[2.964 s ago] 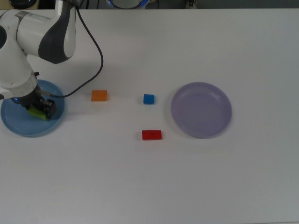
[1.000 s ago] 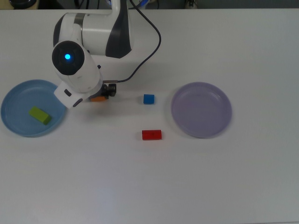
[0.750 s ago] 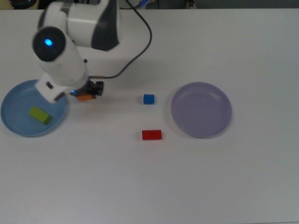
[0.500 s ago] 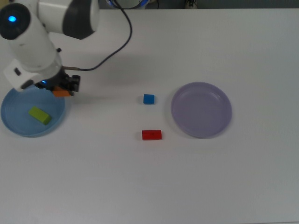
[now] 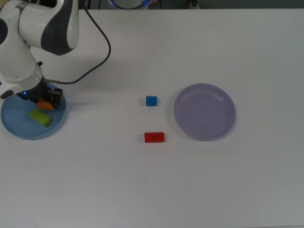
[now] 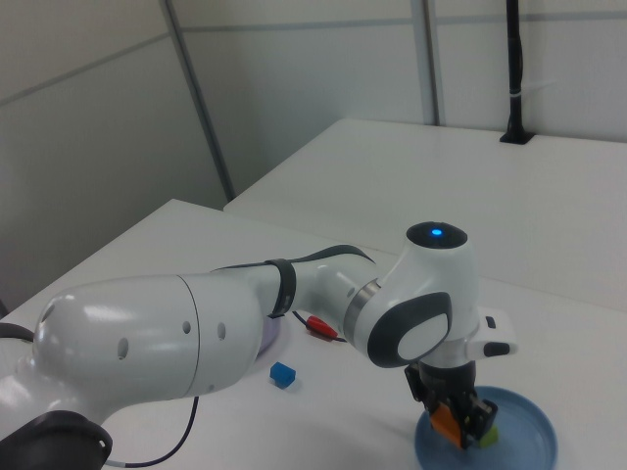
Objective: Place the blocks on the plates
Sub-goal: 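Carry the orange block onto the light blue plate and release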
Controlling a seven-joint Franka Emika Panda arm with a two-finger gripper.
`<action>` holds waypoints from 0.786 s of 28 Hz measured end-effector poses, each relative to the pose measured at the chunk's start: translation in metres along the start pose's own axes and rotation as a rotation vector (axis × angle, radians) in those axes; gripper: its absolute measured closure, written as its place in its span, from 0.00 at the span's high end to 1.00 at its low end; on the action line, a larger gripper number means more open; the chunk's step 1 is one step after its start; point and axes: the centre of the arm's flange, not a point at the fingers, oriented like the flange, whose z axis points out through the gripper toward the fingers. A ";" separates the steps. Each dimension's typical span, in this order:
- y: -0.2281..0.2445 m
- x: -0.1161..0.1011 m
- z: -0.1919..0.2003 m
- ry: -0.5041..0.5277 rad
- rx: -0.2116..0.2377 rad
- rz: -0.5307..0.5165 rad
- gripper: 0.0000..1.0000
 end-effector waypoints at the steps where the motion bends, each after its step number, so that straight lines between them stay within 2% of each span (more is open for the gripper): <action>1: 0.001 0.000 0.000 0.001 0.001 0.002 0.53; 6: 0.010 -0.001 -0.002 0.006 0.003 0.019 0.56; 8: 0.012 -0.001 -0.003 0.007 0.003 0.023 0.62; 9: 0.013 -0.001 -0.003 0.007 0.003 0.024 0.69; 12: 0.014 -0.001 -0.003 0.009 0.005 0.026 0.82; 16: 0.007 0.001 -0.008 0.022 0.037 0.036 0.97; 19: -0.009 0.007 -0.016 0.042 0.063 0.025 1.00; 22: -0.046 0.015 -0.029 0.065 0.081 -0.024 1.00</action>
